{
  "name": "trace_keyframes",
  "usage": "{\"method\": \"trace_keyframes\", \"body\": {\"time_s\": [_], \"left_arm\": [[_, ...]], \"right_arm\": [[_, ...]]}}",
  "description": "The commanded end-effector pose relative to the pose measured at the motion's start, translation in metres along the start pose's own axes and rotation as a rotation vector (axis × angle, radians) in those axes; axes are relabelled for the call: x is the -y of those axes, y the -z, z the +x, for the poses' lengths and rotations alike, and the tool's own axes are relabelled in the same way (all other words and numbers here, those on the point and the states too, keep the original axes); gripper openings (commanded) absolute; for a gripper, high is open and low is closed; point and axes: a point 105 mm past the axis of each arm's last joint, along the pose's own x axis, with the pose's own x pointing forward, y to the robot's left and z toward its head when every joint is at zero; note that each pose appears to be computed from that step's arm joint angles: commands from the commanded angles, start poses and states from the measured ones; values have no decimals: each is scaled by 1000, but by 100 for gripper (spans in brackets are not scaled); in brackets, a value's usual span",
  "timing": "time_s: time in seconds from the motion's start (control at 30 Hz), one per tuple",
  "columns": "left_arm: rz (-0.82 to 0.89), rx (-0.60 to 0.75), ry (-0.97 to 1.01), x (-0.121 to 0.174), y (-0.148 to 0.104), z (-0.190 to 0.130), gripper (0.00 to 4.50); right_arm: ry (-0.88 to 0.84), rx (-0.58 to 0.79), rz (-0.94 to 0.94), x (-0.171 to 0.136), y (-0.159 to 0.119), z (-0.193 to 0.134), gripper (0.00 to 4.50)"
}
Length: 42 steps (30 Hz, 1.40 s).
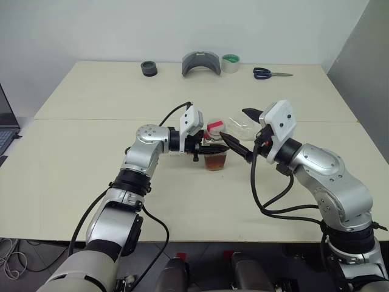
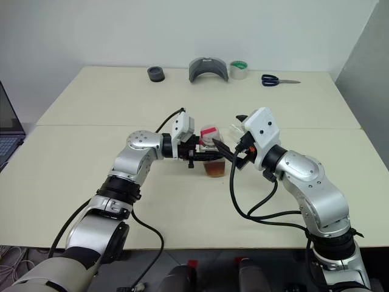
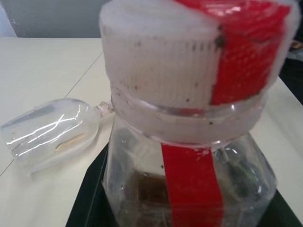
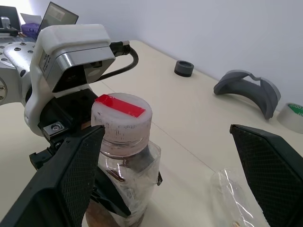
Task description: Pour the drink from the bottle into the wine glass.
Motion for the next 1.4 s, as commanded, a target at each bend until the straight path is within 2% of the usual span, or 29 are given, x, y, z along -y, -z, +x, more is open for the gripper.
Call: {"method": "trace_keyframes", "body": {"time_s": [0.03,0.5,0.73,1.03,1.4], "left_arm": [[52,39,13,-1,-18,2,172],[53,38,12,-1,-18,2,172],[52,36,12,-1,-18,1,172],[54,39,14,-1,-18,2,172],[56,38,14,-1,-17,3,172]], "right_arm": [[-15,48,-24,-5,-13,-1,450],[-41,52,-16,-11,-13,1,450],[-166,77,73,-24,-21,-6,450],[-148,22,103,-16,-13,12,450],[-167,26,89,-15,-15,26,450]]}}
